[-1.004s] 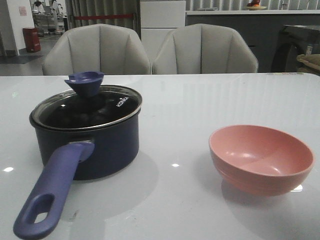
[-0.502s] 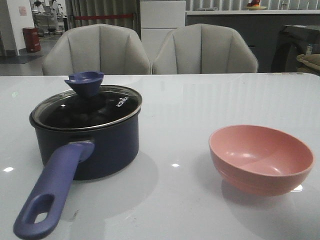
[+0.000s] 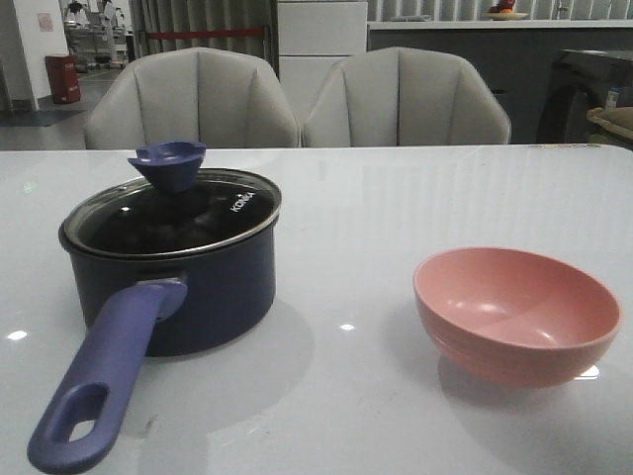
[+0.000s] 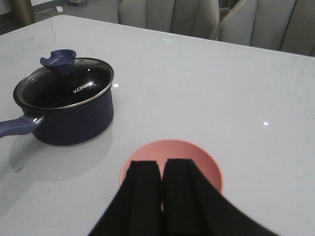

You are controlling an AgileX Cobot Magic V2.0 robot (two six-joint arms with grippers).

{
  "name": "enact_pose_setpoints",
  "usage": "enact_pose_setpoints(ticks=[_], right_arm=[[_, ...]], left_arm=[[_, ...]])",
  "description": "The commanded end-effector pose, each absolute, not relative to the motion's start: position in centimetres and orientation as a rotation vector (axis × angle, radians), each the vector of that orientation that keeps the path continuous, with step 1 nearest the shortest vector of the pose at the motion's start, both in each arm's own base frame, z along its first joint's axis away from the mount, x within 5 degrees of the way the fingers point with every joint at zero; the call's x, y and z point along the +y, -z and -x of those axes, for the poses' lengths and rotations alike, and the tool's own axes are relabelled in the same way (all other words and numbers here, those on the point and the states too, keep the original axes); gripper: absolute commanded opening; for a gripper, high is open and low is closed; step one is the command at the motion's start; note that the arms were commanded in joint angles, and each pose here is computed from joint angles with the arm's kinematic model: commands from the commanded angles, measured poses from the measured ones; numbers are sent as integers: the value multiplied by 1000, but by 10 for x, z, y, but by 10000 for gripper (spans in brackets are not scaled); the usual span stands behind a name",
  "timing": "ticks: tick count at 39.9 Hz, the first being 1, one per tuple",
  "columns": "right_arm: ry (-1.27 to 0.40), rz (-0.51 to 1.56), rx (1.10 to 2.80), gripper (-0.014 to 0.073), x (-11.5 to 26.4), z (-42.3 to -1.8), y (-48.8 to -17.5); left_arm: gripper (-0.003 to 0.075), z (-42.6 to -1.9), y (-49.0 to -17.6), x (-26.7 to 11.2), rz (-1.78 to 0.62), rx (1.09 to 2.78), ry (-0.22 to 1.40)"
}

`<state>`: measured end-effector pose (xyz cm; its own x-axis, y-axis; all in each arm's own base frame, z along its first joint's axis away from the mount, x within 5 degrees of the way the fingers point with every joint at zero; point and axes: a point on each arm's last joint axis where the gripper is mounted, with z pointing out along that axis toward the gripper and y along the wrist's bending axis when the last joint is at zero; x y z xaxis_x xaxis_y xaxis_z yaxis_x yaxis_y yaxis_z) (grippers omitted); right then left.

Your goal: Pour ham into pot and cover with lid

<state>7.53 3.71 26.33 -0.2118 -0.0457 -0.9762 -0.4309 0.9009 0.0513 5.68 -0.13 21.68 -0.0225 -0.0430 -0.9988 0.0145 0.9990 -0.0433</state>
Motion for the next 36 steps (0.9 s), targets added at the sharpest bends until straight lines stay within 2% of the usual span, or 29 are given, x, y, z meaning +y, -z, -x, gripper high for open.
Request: enact_pose_setpoints(ticks=[1, 11, 36], right_arm=[[-366, 349, 1659, 148, 37, -77, -279], [-366, 349, 1659, 148, 37, -77, -279], [-366, 349, 1659, 148, 37, -77, -279]], left_arm=[[114, -57, -224, 1, 62, 1447, 37], [114, -56, -200, 1, 56, 1511, 38], [114, -56, -199, 1, 56, 1527, 38]])
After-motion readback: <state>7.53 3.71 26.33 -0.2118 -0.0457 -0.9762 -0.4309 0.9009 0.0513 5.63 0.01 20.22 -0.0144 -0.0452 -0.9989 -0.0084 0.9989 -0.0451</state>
